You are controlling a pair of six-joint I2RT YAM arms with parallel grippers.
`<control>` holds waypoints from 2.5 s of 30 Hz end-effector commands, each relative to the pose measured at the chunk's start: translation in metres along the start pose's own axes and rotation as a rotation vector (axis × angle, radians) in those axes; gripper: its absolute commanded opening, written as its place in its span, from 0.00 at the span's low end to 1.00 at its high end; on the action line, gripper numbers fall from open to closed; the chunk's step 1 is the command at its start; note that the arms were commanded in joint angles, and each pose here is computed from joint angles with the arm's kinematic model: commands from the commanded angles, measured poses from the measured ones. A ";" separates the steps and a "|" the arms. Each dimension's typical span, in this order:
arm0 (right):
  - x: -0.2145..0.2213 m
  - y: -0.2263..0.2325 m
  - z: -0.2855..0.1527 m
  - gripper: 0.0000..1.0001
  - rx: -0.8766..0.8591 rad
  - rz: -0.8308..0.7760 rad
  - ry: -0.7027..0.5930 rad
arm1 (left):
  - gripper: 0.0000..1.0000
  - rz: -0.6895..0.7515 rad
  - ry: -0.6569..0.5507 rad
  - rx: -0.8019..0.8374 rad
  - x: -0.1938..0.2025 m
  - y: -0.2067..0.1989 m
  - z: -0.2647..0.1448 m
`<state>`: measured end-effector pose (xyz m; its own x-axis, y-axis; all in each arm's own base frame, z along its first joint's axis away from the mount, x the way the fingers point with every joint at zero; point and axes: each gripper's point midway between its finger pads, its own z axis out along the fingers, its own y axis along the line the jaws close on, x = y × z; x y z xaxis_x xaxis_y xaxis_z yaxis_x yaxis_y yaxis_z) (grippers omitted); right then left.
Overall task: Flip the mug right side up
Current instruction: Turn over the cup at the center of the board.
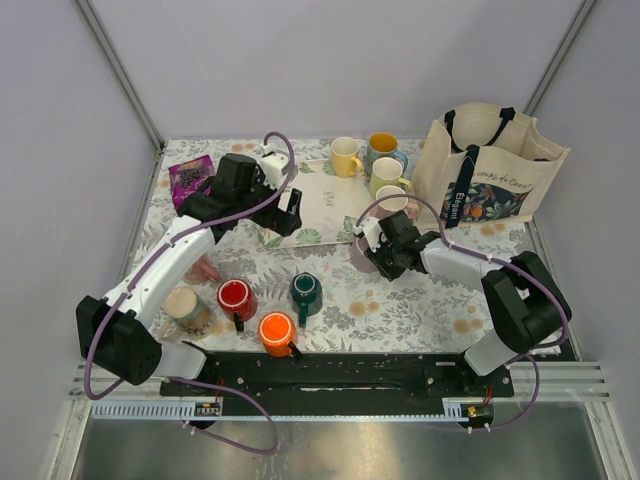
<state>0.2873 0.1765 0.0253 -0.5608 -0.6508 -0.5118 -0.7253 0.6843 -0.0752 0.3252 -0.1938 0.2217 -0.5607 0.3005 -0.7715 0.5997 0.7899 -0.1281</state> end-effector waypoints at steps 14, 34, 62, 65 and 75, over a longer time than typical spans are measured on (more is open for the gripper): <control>-0.110 -0.002 -0.121 0.00 -0.197 -0.115 -0.366 | 0.95 0.642 -0.317 0.000 -0.069 -0.025 -0.021; -0.215 0.047 -0.171 0.00 -1.012 0.116 -0.436 | 0.99 1.325 -0.840 -0.561 -0.132 -0.037 -0.046; -0.221 0.003 -0.152 0.58 -0.642 0.106 -0.423 | 0.00 1.025 -0.505 -0.209 -0.102 -0.030 -0.036; -0.223 -0.027 -0.162 0.68 -0.348 0.026 -0.582 | 0.00 0.843 -0.396 -0.134 -0.092 -0.033 -0.039; -0.178 0.026 -0.188 0.71 0.079 -0.718 -0.618 | 0.00 0.248 0.088 0.001 -0.039 -0.041 -0.021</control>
<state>0.2886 0.2457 0.2771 0.0679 -0.4569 -0.8869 -0.8982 0.3590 -0.2536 0.3322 -0.2357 0.2823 -0.1157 0.6348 -0.7639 0.7819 0.5325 0.3242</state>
